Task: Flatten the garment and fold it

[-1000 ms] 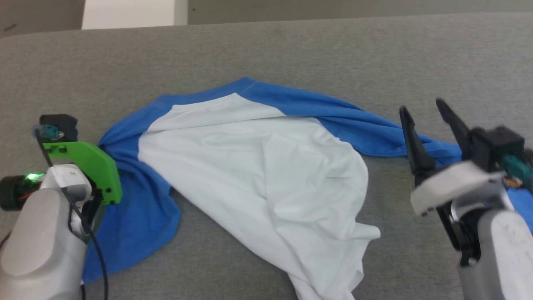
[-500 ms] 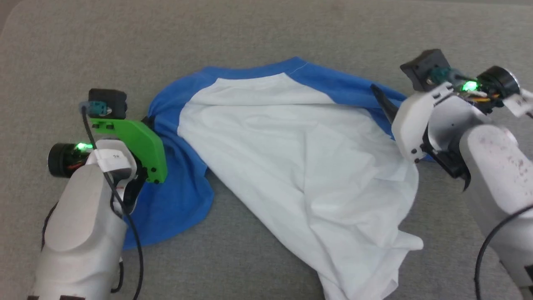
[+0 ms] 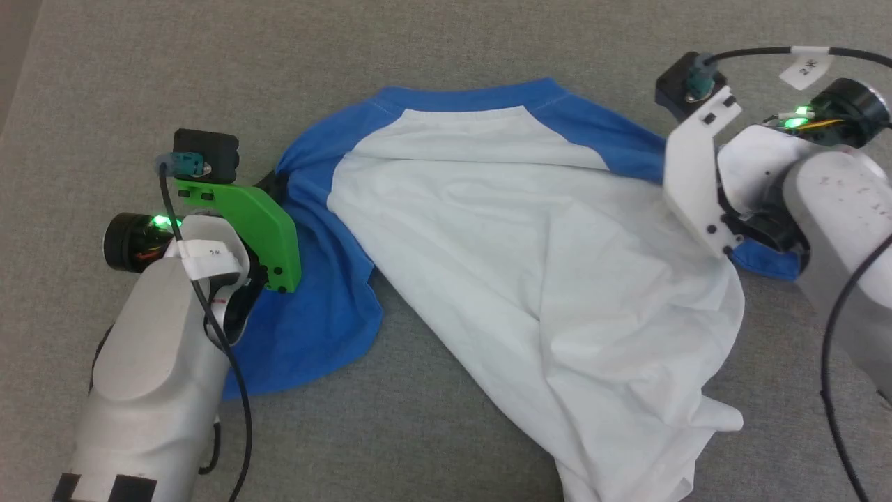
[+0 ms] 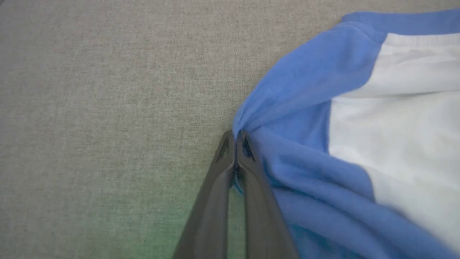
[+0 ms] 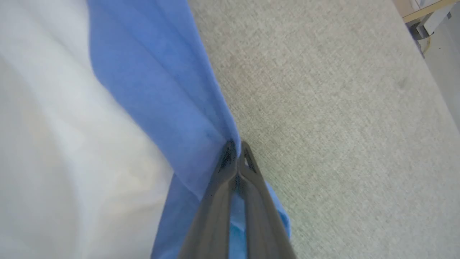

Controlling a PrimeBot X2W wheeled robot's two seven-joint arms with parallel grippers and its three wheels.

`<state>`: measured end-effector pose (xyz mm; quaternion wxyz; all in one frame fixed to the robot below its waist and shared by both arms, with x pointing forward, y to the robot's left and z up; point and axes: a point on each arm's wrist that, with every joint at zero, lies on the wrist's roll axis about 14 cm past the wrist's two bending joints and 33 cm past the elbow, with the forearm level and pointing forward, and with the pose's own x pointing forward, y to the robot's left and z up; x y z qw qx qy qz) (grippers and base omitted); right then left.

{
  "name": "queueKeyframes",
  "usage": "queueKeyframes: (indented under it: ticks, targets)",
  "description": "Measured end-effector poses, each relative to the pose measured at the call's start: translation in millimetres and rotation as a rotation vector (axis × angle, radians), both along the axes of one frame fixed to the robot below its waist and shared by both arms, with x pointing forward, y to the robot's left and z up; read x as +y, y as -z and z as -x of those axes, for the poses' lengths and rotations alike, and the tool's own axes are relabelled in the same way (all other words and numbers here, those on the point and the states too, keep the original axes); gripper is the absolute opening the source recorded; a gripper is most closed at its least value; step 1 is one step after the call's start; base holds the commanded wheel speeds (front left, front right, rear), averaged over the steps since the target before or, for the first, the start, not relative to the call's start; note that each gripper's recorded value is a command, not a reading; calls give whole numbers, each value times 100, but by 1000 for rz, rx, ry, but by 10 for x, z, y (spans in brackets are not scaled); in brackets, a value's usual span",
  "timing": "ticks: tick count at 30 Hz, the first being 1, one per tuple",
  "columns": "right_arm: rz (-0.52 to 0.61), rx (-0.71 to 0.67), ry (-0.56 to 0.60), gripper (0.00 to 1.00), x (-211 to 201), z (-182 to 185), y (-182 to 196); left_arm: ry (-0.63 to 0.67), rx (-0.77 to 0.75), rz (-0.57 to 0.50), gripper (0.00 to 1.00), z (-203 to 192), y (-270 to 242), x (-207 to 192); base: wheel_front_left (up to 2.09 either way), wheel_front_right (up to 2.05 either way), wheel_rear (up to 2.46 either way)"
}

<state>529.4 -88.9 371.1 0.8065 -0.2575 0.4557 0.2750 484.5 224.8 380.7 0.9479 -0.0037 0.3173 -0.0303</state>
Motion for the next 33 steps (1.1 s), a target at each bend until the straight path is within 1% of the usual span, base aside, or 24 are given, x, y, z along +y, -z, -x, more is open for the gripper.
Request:
queueKeyframes:
  ticks: [3,6,7,11,17,20,23,26,29,33]
  targets:
    - [19,-34,2,0,-139,-32,-81,21,-35,-9,0,-59,-62,-13,0,0,0]
    - [12,-126,4,0,-273,-143,-246,50,-97,-19,0,-168,-190,-48,0,0,0]
    - [6,-164,8,0,-314,-203,-331,71,-128,-38,0,-229,-267,-57,0,0,0]
    - [-10,-342,31,0,-465,-512,-807,146,-285,-99,0,-541,-707,-126,0,0,0]
    - [-15,-573,93,0,-754,-936,-1560,225,-501,-103,0,-1032,-1431,-364,0,0,0]
    - [-14,-691,122,0,-869,-1129,-1960,285,-595,-204,0,-1250,-1766,-434,0,0,0]
    - [-22,-805,148,0,-963,-1282,-2348,282,-691,-202,0,-1467,-2097,-483,0,0,0]
    - [-16,-894,174,0,-1077,-1401,-2649,263,-796,-197,0,-1670,-2442,-518,0,0,0]
    - [-44,-996,203,0,-1162,-1494,-2970,213,-919,-206,0,-1821,-2804,-504,0,0,0]
    - [-84,-1183,210,0,-1210,-1554,-3461,155,-1065,-196,0,-1957,-3210,-475,0,0,0]
